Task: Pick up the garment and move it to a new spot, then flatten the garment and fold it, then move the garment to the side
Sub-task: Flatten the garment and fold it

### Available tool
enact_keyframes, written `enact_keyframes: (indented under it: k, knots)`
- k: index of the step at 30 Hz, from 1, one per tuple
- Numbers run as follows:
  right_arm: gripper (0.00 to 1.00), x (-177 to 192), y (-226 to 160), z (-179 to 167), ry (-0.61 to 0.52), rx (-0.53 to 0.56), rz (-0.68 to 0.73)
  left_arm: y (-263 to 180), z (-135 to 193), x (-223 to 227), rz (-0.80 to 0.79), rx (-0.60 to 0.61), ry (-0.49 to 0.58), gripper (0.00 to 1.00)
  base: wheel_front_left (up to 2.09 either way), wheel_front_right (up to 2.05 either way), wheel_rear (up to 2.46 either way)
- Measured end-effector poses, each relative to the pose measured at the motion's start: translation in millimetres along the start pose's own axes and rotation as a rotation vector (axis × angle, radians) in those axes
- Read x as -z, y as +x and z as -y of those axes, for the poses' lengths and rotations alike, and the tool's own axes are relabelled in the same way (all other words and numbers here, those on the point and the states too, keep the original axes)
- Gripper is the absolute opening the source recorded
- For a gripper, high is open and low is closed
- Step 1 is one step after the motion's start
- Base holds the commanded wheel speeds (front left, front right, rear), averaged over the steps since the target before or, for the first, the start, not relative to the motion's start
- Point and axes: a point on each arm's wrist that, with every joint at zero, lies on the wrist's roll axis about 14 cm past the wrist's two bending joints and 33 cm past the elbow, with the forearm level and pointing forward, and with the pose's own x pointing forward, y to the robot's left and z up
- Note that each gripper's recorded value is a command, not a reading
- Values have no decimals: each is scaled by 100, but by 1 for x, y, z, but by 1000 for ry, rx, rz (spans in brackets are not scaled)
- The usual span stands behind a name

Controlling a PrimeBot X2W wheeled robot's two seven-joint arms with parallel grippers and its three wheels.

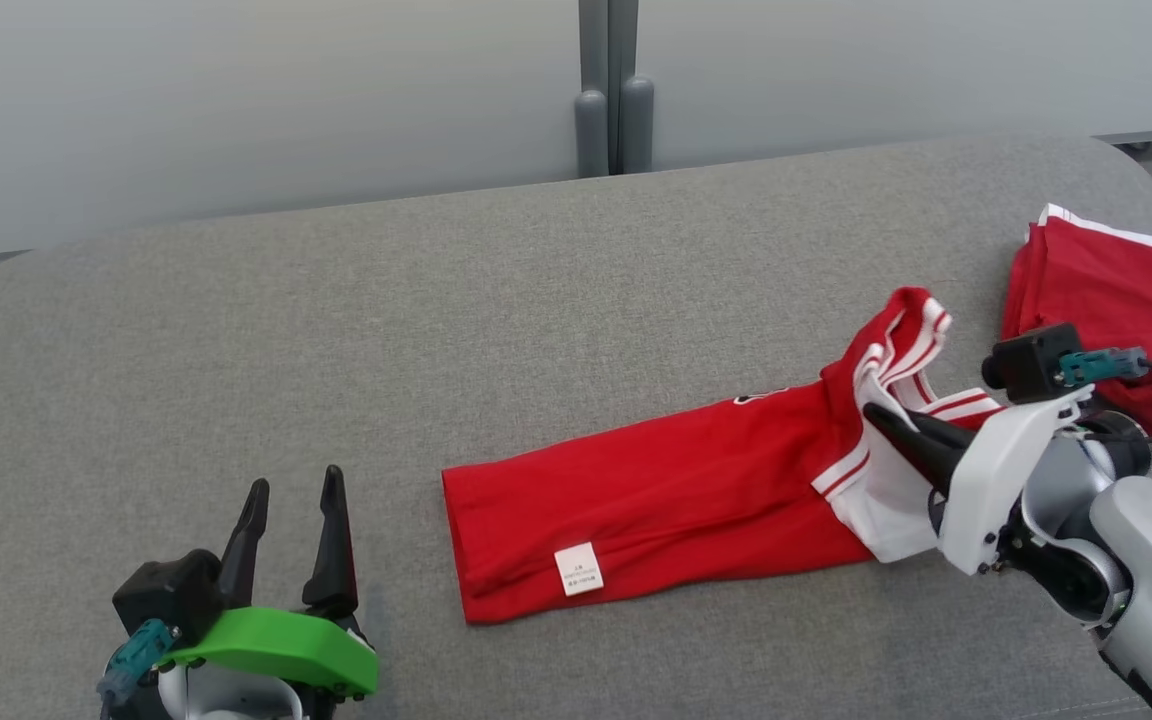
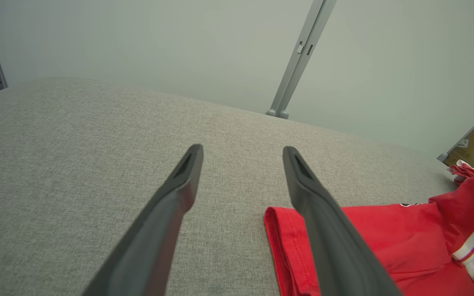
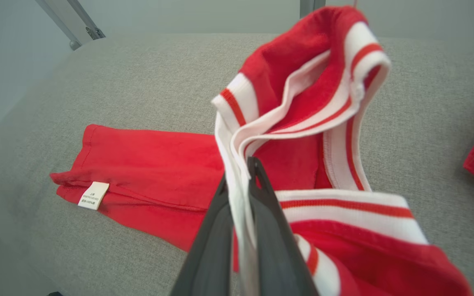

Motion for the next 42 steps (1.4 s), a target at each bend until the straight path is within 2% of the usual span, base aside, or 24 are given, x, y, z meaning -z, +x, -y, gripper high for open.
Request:
enact_keyframes:
  k: [7,17,26,40,41,42]
  knots:
    - [0,2,11,-67,-63,-186,-38,-11,-6,-6,21,-23,-1,100,0,0,0]
    - [0,-8,37,-133,-99,-348,-58,-28,-15,-10,37,-63,-12,100,0,0,0]
    - [0,16,61,-169,-123,-429,-175,-44,-29,-14,55,-123,-24,100,0,0,0]
    - [0,34,104,-197,-214,-468,-301,-66,-61,-14,61,-248,-33,100,0,0,0]
    - [1,36,105,-199,-215,-471,-306,-66,-62,-13,59,-253,-33,100,0,0,0]
    - [17,37,107,-201,-214,-473,-313,-67,-63,-13,57,-257,-33,100,0,0,0]
